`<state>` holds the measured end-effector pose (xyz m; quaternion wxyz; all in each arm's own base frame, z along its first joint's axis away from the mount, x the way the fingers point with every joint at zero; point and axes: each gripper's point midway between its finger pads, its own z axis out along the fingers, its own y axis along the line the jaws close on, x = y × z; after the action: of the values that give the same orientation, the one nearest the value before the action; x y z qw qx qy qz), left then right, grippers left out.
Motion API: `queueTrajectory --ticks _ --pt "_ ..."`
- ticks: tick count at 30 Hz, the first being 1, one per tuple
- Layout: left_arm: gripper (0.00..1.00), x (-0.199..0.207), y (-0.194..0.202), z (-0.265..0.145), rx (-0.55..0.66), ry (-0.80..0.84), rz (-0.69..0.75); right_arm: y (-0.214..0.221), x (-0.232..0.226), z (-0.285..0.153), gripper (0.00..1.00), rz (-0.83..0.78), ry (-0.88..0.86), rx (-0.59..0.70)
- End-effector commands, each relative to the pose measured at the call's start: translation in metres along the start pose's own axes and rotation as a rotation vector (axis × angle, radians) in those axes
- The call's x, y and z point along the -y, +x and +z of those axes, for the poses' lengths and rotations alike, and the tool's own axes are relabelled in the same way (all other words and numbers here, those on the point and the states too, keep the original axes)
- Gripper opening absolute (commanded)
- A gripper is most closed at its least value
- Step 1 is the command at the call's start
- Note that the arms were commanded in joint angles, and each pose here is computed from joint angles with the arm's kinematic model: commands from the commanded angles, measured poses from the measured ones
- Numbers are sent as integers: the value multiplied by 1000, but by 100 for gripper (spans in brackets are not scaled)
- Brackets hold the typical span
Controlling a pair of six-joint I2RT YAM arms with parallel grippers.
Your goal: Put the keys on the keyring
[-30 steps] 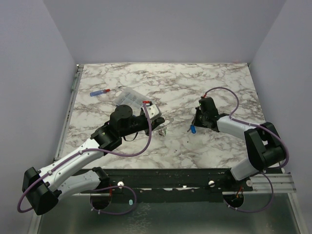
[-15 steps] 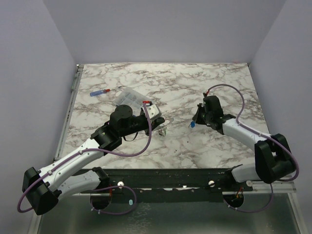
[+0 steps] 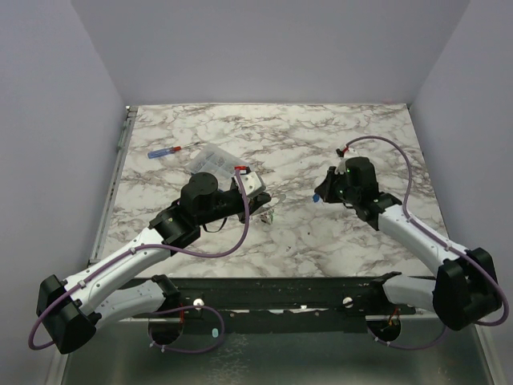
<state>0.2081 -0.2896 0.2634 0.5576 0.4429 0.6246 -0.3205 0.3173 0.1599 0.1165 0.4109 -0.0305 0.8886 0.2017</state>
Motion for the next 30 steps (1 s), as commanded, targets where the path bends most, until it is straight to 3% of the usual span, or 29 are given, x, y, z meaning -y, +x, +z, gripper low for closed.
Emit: queueTrajectory --ticks 1,11,12,18,30 --pt "0 -4 -8 -3 26 -22 19 -8 -18 -22 1 -54 -107 39" --pt "0 -6 -10 -5 31 -33 26 -30 -56 -73 1 -145 -299 154" --pt "0 -6 -10 -6 32 -34 28 -34 -72 -91 1 -190 -388 188" --pt "0 -5 -12 -7 38 -26 31 -42 -99 -121 1 -247 -536 254" --pt "0 0 -12 -5 40 4 29 -45 -131 -153 1 -327 -741 295"
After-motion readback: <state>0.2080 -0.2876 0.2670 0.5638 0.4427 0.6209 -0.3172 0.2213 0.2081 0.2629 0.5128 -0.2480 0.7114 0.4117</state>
